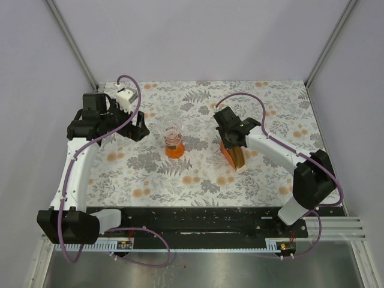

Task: Place the coffee filter in the dripper

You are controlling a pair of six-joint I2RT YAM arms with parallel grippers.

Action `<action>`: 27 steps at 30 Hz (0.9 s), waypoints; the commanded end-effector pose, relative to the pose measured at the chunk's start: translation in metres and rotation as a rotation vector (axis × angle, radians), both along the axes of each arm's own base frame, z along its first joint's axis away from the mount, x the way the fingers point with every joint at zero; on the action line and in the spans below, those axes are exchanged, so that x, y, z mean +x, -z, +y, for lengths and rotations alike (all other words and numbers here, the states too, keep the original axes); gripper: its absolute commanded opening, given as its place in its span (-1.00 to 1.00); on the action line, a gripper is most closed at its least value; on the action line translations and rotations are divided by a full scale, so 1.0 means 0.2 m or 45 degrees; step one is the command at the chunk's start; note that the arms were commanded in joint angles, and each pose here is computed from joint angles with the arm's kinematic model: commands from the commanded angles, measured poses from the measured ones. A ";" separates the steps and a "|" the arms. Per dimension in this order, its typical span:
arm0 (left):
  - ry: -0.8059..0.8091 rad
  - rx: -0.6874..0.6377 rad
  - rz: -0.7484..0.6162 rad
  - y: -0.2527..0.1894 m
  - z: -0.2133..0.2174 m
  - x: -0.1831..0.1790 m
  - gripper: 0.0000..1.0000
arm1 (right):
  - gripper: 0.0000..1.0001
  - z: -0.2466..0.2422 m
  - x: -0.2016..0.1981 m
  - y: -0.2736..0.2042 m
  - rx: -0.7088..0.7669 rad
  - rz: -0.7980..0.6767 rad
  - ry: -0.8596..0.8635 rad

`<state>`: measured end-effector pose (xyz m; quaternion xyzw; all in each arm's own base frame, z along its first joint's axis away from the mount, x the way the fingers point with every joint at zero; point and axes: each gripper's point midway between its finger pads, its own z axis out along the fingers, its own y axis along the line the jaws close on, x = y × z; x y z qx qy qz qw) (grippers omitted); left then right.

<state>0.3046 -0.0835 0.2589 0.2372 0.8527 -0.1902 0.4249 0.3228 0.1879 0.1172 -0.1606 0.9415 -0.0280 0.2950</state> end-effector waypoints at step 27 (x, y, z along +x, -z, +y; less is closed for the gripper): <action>0.884 -0.264 -0.216 -0.29 -0.95 -0.09 0.39 | -1.00 0.02 -0.13 -0.24 0.144 -0.258 -0.369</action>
